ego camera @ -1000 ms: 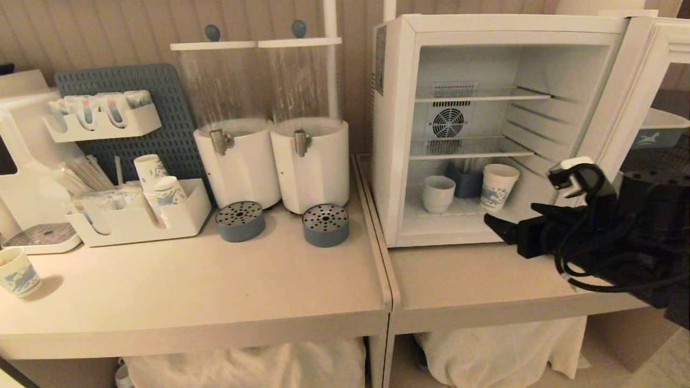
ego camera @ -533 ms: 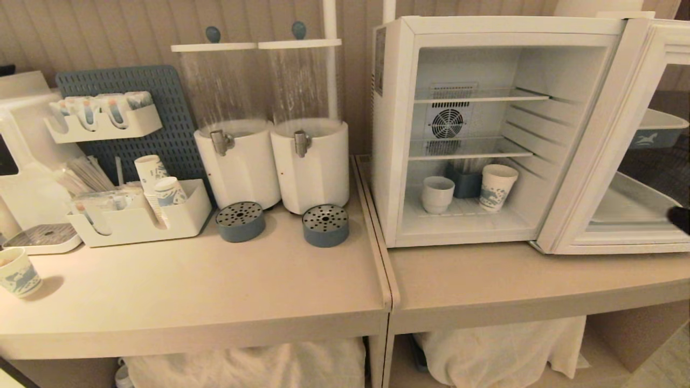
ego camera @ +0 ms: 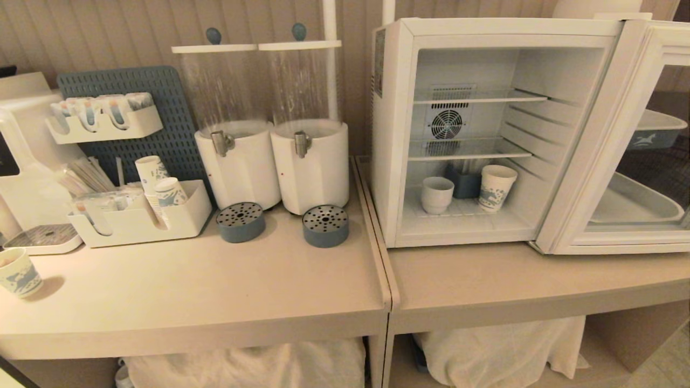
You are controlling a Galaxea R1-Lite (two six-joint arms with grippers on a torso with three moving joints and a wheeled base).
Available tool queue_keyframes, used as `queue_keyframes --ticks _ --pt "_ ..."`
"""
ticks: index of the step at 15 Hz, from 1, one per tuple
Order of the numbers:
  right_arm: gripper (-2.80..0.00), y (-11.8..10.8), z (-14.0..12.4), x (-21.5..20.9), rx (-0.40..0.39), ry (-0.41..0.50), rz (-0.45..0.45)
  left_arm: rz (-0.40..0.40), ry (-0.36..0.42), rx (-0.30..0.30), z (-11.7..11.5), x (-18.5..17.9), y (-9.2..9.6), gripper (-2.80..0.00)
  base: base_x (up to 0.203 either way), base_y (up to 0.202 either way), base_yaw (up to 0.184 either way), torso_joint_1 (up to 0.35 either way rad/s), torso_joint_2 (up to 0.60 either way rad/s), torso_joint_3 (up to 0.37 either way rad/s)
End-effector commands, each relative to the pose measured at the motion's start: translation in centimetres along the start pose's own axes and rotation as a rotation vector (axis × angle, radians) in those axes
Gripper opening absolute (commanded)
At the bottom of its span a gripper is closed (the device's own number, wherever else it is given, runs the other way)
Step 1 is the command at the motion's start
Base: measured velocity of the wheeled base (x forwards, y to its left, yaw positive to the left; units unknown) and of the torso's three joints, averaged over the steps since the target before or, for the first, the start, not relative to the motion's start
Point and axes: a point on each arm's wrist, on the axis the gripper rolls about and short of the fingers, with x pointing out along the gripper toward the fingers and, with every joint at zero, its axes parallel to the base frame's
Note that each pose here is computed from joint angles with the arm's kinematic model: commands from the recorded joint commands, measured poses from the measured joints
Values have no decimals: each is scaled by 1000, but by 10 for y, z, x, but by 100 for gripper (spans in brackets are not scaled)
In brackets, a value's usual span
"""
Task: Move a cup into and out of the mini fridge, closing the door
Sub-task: Close the freezer door
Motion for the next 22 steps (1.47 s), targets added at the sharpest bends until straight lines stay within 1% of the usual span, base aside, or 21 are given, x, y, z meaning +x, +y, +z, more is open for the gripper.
queue_keyframes --ticks 1,2,3,4,5,6,8,9,10,11,13,22 --pt "-280 -3 -28 -45 59 -133 71 1 0 0 0 0 0 -280 0 0 0 0 0 0" --pt "-280 -2 -30 -48 145 -141 100 0 -1 1 0 0 0 -280 0 0 0 0 0 0" --pt "-280 -1 -31 -43 232 -141 121 0 -1 0 0 0 0 -280 0 0 0 0 0 0" --pt "-280 2 -36 -32 240 -133 129 -1 0 0 0 0 0 -280 0 0 0 0 0 0" --pt "-280 6 -47 -15 231 -112 136 0 0 0 0 0 0 -280 0 0 0 0 0 0" --pt "-280 12 -64 5 208 -85 146 0 0 0 0 0 0 -280 0 0 0 0 0 0" --pt "-280 23 -109 41 109 -36 161 -1 0 0 0 0 0 -280 0 0 0 0 0 0" --pt "-280 26 -131 51 72 22 170 0 -1 0 0 0 0 -280 0 0 0 0 0 0" --pt "-280 28 -143 55 49 53 178 1 0 0 0 0 0 -280 0 0 0 0 0 0" --pt "-280 29 -147 57 32 56 185 1 0 0 0 0 0 -280 0 0 0 0 0 0" --pt "-280 27 -133 54 29 -6 192 -1 -1 1 0 0 0 -280 0 0 0 0 0 0" --pt "-280 27 -133 54 29 0 193 0 0 1 0 0 0 -280 0 0 0 0 0 0"
